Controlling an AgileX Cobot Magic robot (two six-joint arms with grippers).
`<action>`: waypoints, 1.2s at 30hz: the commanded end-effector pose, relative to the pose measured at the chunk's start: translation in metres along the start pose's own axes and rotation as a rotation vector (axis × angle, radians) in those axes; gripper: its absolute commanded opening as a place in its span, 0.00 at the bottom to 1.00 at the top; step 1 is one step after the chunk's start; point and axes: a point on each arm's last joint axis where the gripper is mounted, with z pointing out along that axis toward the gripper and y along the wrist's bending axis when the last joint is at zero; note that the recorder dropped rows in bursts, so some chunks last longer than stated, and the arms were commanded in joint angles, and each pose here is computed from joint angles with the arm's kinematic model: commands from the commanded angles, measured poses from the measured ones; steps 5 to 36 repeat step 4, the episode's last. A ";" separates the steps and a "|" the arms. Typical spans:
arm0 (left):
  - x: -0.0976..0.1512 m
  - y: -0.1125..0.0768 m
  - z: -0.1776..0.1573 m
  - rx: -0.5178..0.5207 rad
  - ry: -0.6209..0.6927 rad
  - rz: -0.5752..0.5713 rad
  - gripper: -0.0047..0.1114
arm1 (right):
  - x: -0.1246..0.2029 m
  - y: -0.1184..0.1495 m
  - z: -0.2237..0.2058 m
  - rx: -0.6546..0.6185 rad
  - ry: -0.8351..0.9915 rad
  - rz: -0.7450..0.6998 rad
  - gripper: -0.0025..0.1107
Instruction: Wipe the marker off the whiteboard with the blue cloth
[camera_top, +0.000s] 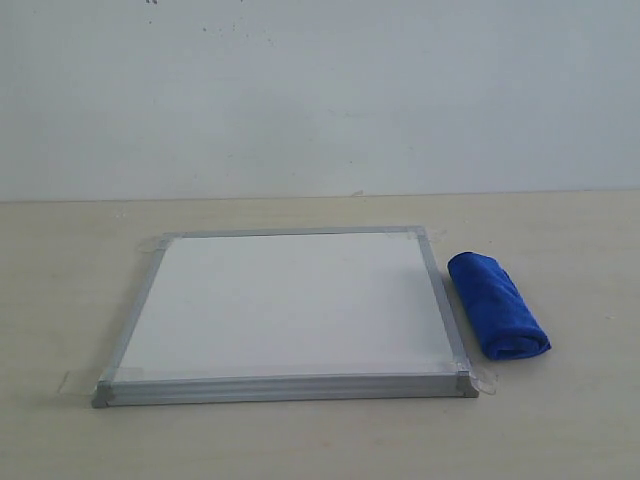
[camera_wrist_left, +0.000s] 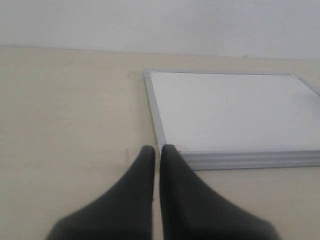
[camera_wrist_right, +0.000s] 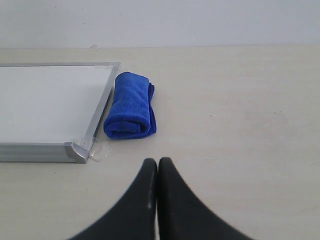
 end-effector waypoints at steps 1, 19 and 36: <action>0.001 0.000 0.000 0.004 0.002 0.006 0.07 | -0.001 0.000 0.000 0.008 -0.007 -0.006 0.02; 0.001 0.000 0.000 0.004 0.002 0.006 0.07 | -0.001 0.000 0.000 0.008 -0.007 -0.006 0.02; 0.001 0.000 0.000 0.004 0.002 0.006 0.07 | -0.001 0.000 0.000 0.008 -0.007 -0.006 0.02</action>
